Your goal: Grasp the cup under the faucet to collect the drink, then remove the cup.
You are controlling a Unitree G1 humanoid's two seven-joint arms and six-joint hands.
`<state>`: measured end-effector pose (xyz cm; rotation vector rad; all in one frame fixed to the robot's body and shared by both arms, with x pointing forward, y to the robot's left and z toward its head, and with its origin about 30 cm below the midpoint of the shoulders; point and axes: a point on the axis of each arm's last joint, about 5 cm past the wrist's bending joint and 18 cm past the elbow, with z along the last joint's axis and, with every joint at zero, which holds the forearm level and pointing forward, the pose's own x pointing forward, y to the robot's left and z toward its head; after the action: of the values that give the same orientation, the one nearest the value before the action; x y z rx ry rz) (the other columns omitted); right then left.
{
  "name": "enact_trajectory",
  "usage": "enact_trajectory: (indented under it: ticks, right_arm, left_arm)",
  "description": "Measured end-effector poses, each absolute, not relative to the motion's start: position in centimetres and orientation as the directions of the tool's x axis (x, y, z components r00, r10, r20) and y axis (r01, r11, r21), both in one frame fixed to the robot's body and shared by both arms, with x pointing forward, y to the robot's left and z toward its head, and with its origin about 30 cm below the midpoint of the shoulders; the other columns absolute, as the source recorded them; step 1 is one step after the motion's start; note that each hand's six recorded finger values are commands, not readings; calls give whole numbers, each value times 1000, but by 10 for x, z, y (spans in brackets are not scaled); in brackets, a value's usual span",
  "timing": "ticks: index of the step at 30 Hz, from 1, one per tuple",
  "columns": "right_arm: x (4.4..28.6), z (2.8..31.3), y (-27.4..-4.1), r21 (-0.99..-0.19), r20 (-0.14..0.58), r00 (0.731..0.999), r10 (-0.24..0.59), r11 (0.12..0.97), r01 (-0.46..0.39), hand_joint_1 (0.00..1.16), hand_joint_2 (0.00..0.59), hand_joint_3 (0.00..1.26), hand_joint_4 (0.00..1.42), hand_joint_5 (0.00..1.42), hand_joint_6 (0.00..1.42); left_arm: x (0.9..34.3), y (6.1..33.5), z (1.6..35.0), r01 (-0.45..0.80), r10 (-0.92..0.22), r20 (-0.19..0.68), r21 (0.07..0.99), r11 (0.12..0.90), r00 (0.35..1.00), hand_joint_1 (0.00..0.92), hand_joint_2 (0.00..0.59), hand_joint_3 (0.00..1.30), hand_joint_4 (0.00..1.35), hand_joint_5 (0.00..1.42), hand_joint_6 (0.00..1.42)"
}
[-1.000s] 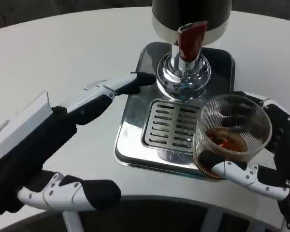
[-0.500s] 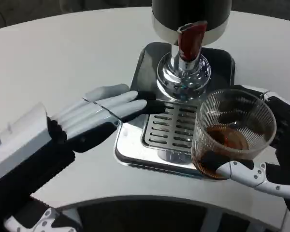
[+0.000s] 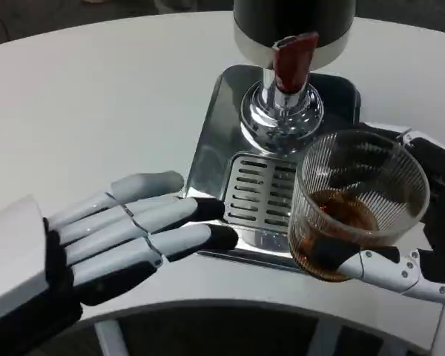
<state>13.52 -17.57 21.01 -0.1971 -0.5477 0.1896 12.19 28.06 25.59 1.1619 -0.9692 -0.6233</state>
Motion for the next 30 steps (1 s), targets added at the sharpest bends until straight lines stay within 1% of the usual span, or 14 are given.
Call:
enact_trajectory:
  ticks: [3,7,11,24,30]
  right_arm:
    - [134,212,-176,-236,486,840,240,962,-138,959,184,579,714,772,663]
    - [133,213,-176,-229,470,846,250,961,-157,957,184,582,717,772,663]
    - [130,216,-174,-227,480,837,264,959,-173,956,184,583,718,772,663]
    - [127,214,-161,-202,427,837,343,938,-281,955,184,583,726,772,663]
    - [126,212,-153,-192,408,824,393,919,-344,952,189,583,727,772,663]
  left_arm:
    - [120,283,255,-60,-831,290,953,298,475,0,60,157,41,118,39]
    - [117,284,255,-54,-847,270,959,277,458,0,60,160,40,118,33]
    - [115,285,255,-51,-852,274,958,281,446,0,60,169,40,109,27]
    - [111,288,254,-37,-868,236,969,245,437,0,65,179,36,107,25]
    - [108,291,255,-42,-867,228,971,234,443,0,64,180,31,107,24]
